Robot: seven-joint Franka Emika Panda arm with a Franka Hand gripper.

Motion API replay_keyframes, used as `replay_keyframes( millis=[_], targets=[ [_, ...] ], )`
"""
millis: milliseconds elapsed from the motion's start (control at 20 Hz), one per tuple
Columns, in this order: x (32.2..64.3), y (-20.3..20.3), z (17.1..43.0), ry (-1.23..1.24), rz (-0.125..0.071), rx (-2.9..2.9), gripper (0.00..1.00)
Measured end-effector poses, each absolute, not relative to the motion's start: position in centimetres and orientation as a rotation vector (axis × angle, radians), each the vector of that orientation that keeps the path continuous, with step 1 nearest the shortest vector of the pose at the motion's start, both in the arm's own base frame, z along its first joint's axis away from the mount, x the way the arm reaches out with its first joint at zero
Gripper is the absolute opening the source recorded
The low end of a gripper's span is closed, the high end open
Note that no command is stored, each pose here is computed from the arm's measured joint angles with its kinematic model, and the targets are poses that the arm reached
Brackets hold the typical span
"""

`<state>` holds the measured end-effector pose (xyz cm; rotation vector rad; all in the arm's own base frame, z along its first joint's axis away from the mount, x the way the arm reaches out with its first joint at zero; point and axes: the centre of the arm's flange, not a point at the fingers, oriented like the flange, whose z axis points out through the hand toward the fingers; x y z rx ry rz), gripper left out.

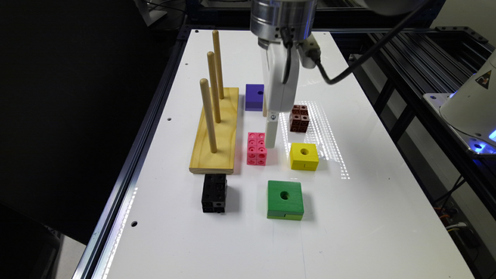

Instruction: Pick up pink block.

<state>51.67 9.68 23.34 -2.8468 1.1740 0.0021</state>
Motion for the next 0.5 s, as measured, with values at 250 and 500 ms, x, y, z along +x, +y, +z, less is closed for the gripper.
replay_keyframes(
  millis=[250, 500],
  targets=[
    [52.6, 10.1, 23.6, 1.164, -0.014, -2.839, 1.0],
    [53.3, 10.6, 23.6, 1.155, -0.019, -2.835, 1.0]
  ],
)
